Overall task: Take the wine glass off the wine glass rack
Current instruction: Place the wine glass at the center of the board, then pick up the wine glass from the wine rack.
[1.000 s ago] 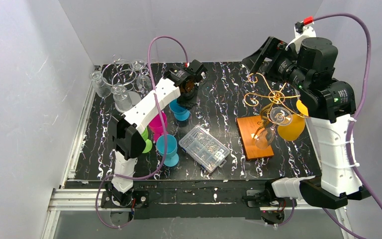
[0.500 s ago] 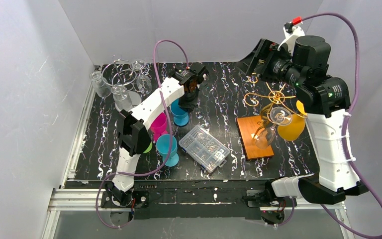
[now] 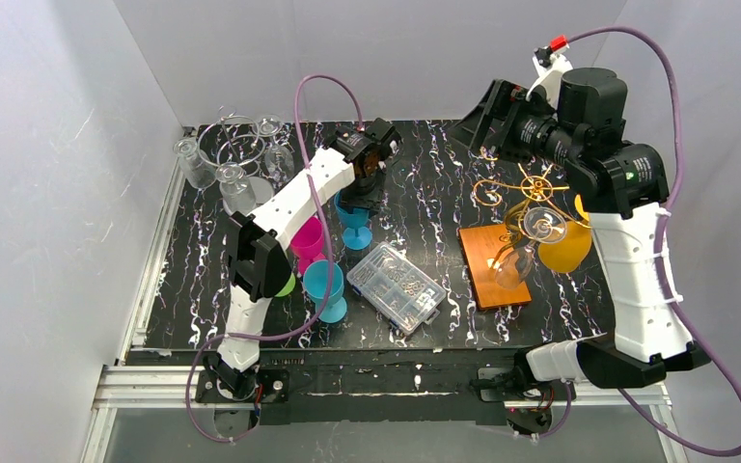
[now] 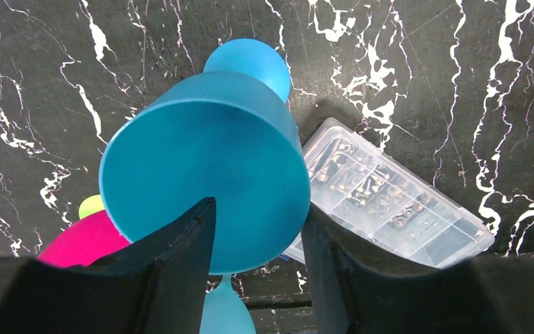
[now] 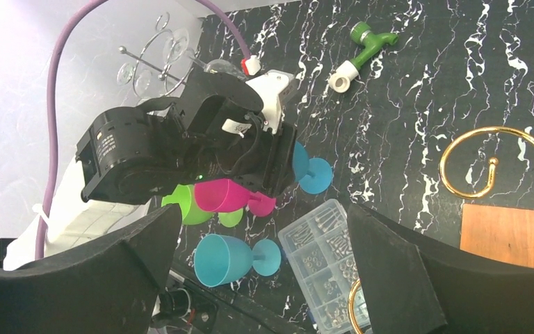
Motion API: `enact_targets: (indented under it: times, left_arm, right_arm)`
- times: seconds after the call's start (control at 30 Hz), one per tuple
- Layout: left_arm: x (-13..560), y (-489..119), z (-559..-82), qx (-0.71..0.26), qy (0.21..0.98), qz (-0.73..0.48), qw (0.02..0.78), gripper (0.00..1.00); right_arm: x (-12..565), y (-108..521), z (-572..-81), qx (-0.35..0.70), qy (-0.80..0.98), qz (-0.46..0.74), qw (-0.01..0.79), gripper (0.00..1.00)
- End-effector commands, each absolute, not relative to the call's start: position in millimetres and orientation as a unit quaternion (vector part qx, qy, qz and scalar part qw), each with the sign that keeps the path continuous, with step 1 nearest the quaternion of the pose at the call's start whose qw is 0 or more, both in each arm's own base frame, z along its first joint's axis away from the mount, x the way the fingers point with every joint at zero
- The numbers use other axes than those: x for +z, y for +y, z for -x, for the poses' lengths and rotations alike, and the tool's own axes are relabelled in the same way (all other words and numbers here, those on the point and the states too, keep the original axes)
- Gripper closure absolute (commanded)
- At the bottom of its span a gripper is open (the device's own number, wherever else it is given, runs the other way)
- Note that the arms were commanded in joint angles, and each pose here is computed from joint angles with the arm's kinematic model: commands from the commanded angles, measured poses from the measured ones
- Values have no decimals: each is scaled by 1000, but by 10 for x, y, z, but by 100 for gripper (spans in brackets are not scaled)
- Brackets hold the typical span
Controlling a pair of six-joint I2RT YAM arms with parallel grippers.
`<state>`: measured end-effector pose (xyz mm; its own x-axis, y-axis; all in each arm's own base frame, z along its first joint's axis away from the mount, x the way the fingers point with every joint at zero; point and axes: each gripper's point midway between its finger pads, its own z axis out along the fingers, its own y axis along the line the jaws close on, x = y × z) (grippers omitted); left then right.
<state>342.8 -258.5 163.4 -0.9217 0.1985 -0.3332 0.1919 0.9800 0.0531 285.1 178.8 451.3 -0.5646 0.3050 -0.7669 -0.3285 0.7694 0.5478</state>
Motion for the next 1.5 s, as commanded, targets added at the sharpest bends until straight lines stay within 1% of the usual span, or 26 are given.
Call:
enact_targets:
  times: [0.0, 0.1, 0.2, 0.3, 0.37, 0.5, 0.6, 0.73, 0.87, 1.07, 1.23, 1.47]
  left_arm:
    - [2083, -2488, -3452, -5, 969, -112, 221, 50]
    - [2229, -2456, -3439, -9, 963, -122, 239, 42]
    - [2387, -2427, -3403, -19, 958, -132, 254, 29]
    - [2624, -2373, -3334, -34, 950, -138, 278, 20]
    - [2751, -2358, -3245, -53, 946, -140, 287, 17]
    - [2942, -2369, -2969, -89, 937, -149, 304, 8]
    - [3061, -2385, -2726, -118, 928, -158, 315, 2]
    - [3202, -2417, -2408, -154, 918, -174, 322, 2]
    - [3272, -2426, -2180, -177, 909, -186, 329, 2]
    - [3237, -2415, -1998, -192, 905, -194, 327, 2]
    - [3170, -2411, -1893, -190, 904, -201, 325, 2]
    - [3137, -2339, -1814, -176, 902, -210, 333, 2]
  right_arm:
    - [4649, 1785, -2865, 342, 808, 7, 480, 2]
    - [4684, 1748, -2843, 340, 803, 0, 489, 1]
    - [4749, 1666, -2815, 329, 799, -12, 502, 2]
    - [4842, 1533, -2783, 309, 793, -29, 525, 2]
    - [4888, 1430, -2760, 293, 787, -39, 542, 2]
    - [5019, 1005, -2725, 214, 771, -93, 592, 2]
    - [5111, 760, -2635, 173, 761, -121, 613, 2]
    - [5098, 619, -2513, 145, 768, -127, 611, 2]
    - [4838, 606, -2368, 126, 809, -110, 564, 2]
    - [4548, 560, -2160, 99, 847, -74, 516, 2]
    - [4200, 569, -2108, 83, 875, -55, 474, 2]
    - [4184, 365, -2093, 35, 870, -72, 486, 2]
